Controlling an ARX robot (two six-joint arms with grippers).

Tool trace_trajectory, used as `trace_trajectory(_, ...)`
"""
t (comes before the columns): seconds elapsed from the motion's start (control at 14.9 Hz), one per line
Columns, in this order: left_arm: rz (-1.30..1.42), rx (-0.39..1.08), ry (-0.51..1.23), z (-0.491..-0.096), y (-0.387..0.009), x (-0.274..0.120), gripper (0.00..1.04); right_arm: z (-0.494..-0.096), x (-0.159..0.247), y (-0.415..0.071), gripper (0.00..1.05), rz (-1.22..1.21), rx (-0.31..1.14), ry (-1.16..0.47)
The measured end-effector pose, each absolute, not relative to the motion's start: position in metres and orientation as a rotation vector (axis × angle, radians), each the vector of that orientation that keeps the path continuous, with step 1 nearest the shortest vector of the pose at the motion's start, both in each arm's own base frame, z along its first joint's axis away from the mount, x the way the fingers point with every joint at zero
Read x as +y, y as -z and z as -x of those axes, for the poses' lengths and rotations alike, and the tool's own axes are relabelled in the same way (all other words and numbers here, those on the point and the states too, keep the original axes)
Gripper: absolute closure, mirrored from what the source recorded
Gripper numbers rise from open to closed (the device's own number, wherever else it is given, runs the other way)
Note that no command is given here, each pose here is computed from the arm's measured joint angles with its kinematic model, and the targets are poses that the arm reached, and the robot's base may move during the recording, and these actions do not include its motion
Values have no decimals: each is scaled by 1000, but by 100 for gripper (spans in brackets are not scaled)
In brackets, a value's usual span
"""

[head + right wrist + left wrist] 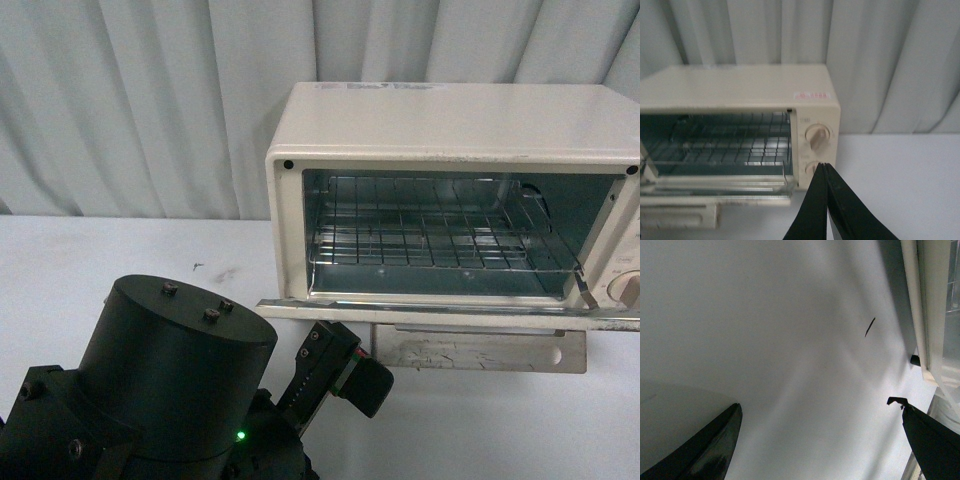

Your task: Open oven

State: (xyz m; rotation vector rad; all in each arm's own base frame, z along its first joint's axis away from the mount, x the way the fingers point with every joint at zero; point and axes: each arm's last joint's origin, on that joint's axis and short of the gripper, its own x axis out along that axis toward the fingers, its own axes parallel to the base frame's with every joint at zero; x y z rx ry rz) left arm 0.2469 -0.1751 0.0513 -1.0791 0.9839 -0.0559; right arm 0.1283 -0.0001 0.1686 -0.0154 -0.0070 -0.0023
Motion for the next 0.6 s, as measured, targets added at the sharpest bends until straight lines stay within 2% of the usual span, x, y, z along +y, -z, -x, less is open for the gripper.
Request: trace_trajectory(0.6,1079,984,57,-247,-51,-175,7,-113,0,-170,103,15,-11,2)
